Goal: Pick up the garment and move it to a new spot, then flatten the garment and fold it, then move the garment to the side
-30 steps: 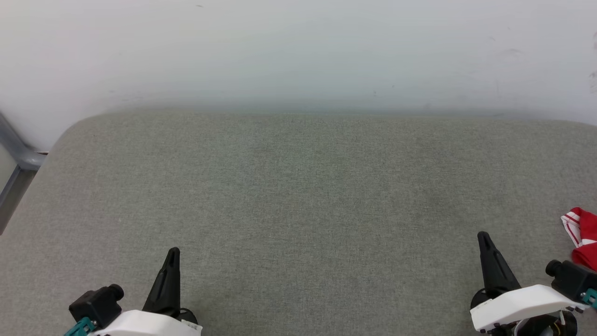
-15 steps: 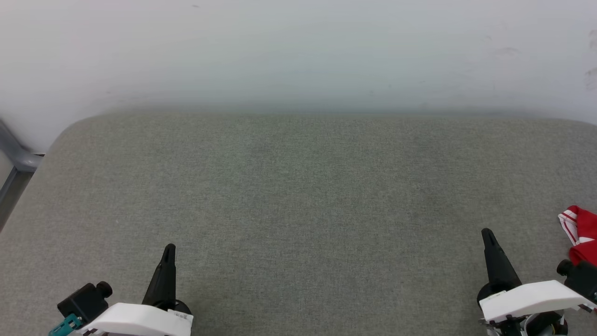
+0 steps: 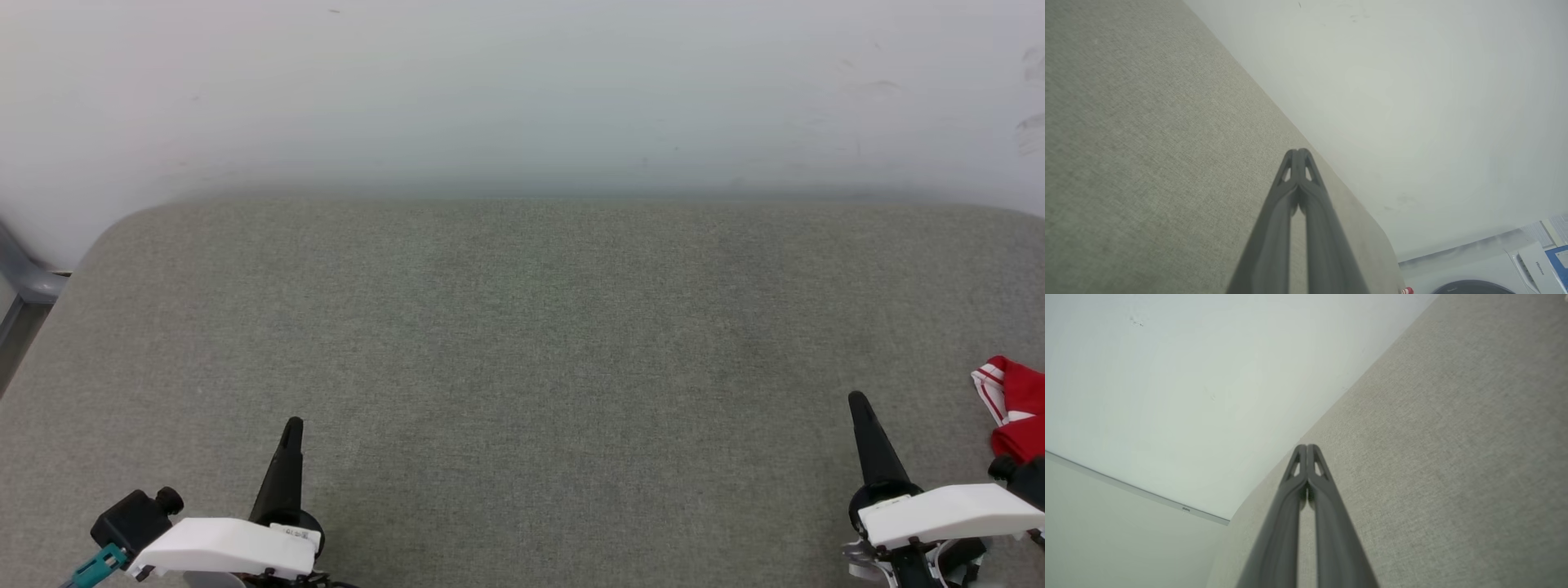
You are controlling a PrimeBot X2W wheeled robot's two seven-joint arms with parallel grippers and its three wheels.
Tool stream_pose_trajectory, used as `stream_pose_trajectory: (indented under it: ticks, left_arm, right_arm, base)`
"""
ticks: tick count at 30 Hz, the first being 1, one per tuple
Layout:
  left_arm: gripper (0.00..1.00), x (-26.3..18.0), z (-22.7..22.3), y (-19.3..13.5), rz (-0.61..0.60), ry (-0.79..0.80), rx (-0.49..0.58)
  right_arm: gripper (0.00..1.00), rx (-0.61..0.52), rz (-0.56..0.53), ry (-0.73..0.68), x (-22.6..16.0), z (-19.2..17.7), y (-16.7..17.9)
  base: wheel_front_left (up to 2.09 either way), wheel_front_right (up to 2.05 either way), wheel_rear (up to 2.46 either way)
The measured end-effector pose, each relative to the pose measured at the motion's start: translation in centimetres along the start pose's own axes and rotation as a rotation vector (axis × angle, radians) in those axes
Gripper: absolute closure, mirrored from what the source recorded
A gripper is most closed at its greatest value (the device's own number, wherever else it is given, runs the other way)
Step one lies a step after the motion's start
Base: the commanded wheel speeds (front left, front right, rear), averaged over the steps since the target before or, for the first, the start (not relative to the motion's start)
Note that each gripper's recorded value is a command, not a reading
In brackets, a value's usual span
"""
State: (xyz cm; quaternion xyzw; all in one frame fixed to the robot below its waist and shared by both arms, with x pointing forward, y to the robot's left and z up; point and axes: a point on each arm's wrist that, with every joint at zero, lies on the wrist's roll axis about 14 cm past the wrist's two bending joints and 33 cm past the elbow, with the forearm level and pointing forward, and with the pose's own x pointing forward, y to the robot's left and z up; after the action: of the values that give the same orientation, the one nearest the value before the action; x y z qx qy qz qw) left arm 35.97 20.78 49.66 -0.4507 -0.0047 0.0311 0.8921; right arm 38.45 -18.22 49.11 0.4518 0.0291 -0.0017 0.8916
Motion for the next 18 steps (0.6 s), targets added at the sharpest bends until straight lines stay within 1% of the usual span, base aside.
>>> stream_pose_trajectory:
  ticks: [4,5,18]
  left_arm:
    - [1.0,0.12,0.0,0.13,0.005,0.003,-0.044]
    - [1.0,0.25,0.02,0.15,0.007,0.005,-0.078]
    - [1.0,0.8,-0.07,0.05,0.009,0.017,-0.21]
  right_arm:
    - [1.0,0.046,-0.001,-0.002,0.04,0.15,-0.02]
    - [1.0,0.079,-0.004,-0.002,0.01,0.2,-0.1]
    - [1.0,0.213,0.0,-0.008,0.14,0.64,-0.06]
  base:
    - [0.0,0.0,0.0]
    - [0.0,0.0,0.0]
    - [0.0,0.0,0.0]
